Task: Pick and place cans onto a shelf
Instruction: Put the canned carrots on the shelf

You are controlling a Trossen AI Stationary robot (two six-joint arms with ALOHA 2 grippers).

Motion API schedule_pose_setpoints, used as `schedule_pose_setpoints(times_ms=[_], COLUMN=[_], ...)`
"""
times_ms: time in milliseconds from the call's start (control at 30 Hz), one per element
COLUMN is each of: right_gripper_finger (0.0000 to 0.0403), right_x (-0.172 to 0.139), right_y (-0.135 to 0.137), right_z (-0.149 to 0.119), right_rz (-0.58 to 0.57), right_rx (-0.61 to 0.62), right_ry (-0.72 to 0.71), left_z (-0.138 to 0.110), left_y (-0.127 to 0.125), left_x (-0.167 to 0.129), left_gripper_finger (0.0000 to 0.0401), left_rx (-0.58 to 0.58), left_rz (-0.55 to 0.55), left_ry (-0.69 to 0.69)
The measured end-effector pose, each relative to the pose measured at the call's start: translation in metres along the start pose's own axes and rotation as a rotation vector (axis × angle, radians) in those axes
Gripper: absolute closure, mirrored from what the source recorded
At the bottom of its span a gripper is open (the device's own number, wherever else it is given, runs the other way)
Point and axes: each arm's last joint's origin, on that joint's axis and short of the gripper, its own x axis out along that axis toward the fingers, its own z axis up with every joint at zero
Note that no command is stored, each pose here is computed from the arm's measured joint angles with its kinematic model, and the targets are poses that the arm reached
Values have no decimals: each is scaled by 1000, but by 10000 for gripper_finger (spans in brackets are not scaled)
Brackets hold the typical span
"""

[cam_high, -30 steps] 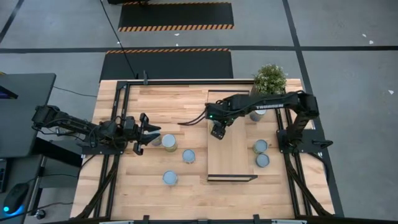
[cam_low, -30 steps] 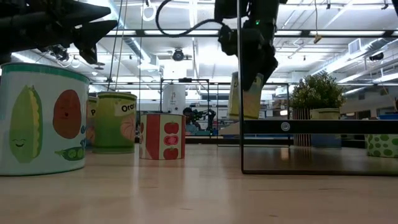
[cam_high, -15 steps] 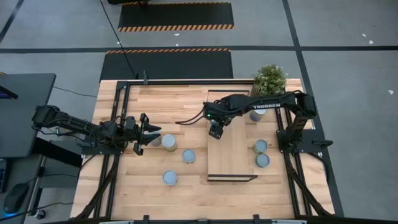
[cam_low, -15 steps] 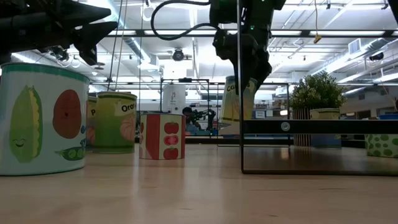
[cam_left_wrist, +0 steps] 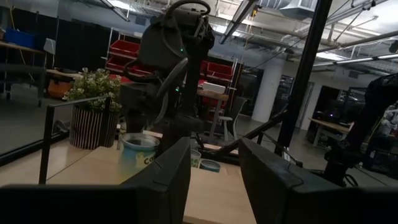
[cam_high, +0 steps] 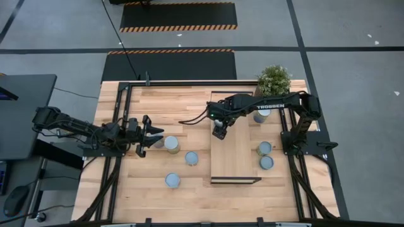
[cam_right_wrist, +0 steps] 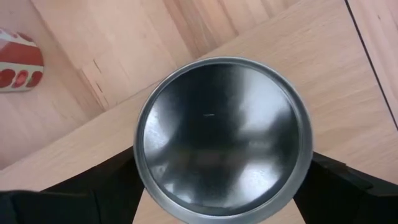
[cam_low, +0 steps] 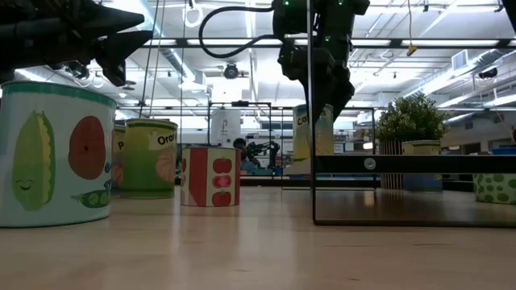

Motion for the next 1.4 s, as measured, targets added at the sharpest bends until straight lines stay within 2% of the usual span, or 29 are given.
schedule_pose_setpoints(times_ms=[400, 700, 900, 1167, 1300, 1400], right_gripper_finger=[47, 47, 47, 47, 47, 47], right_x=[2, -8, -23, -38, -46, -55], right_y=[-20, -27, -26, -24, -13, 0], right_z=[8, 16, 23, 29, 21, 12], right_rz=[-62, -37, -99, -98, -109, -131], right_rx=[116, 104, 42, -24, -138, -229], right_ry=[-28, -56, -120, -157, -113, -135], left_z=[0, -1, -1, -1, -1, -1], left_y=[0, 0, 0, 0, 0, 0], left_x=[0, 0, 0, 0, 0, 0], left_gripper_finger=[259, 259, 259, 259, 259, 259], left_rx=[0, 3, 14, 13, 13, 15], left_rz=[0, 1, 2, 2, 2, 3], left_ry=[0, 7, 8, 8, 11, 13])
